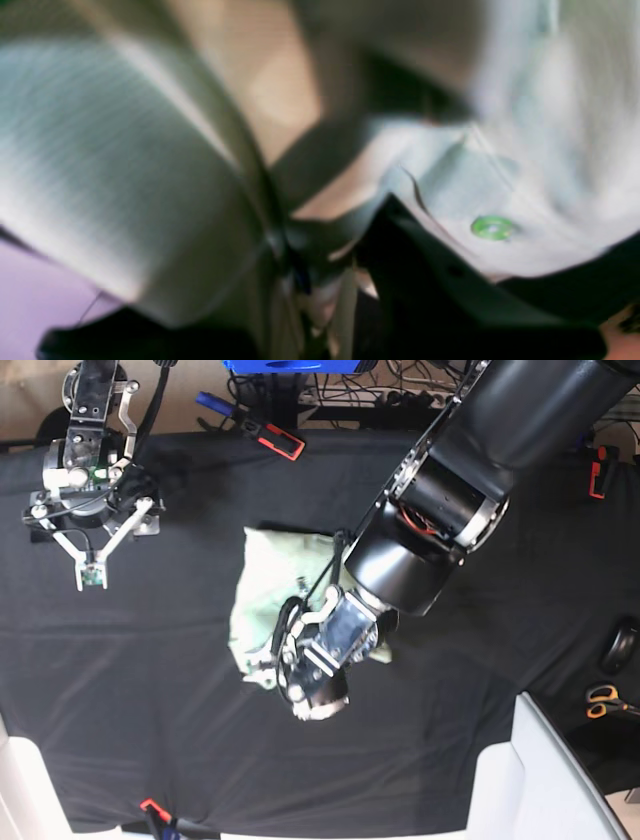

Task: Fold the T-shirt properly
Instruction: 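Press and flatten the bundle with the left gripper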

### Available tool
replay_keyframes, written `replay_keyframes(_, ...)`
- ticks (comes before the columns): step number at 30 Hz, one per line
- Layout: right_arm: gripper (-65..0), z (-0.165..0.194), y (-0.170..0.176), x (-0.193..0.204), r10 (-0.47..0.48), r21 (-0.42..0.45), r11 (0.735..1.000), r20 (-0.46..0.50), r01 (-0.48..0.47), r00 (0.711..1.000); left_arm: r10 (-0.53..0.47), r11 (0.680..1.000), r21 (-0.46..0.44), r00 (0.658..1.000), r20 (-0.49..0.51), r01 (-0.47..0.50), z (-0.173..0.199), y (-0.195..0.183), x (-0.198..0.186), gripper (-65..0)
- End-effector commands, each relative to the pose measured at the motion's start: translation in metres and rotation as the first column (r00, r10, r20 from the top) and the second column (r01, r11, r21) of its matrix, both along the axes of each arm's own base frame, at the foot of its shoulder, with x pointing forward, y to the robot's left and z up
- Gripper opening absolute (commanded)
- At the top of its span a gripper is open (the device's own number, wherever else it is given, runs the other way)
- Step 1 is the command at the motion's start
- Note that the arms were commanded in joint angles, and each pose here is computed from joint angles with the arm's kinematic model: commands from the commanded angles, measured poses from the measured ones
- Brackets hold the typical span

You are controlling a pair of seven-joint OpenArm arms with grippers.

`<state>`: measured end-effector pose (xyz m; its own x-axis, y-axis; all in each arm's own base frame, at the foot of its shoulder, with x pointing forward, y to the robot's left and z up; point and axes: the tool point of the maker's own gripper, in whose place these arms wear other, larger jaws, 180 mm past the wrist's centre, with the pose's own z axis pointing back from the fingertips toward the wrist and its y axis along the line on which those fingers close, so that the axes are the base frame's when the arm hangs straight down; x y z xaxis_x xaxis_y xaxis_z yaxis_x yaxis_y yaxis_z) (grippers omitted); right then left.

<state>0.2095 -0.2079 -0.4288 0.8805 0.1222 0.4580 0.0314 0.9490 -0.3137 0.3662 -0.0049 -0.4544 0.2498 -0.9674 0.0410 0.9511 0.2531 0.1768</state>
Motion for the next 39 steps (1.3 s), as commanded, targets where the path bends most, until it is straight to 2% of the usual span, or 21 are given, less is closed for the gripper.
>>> replay_keyframes(1, -5.5, 0.008, 0.0, 0.009, 0.004, -0.011, 1.0, 0.038, -0.003, 0.999, -0.007, 0.998, -0.06, 0.998, 0.069, 0.011, 0.026, -0.02, 0.022, -65.0)
replay_keyframes(4, -5.5, 0.008, 0.004, 0.009, -0.001, 0.001, 1.0, 0.04, 0.001, 0.999, -0.017, 0.991, -0.128, 0.994, 0.104, 0.03, 0.037, -0.035, 0.028, -65.0)
replay_keyframes(8, -5.5, 0.008, 0.004, 0.009, -0.001, 0.002, 1.0, 0.04, 0.001, 0.999, -0.032, 0.989, -0.141, 0.991, 0.132, 0.051, 0.038, -0.038, 0.032, -65.0)
replay_keyframes(17, -5.5, 0.008, 0.003, 0.009, -0.002, 0.001, 1.0, 0.039, 0.002, 0.999, -0.061, 0.998, -0.026, 0.993, 0.106, 0.064, 0.011, -0.011, 0.027, -65.0)
replay_keyframes(22, -5.5, 0.008, 0.005, 0.009, -0.002, 0.004, 1.0, 0.04, 0.002, 0.999, -0.085, 0.996, 0.037, 0.988, 0.131, 0.081, 0.012, -0.001, 0.032, -65.0)
replay_keyframes(39, -5.5, 0.007, 0.005, 0.007, -0.002, 0.004, 1.0, 0.035, 0.002, 0.999, -0.089, 0.996, 0.045, 0.98, 0.178, 0.082, 0.03, -0.001, 0.052, -65.0)
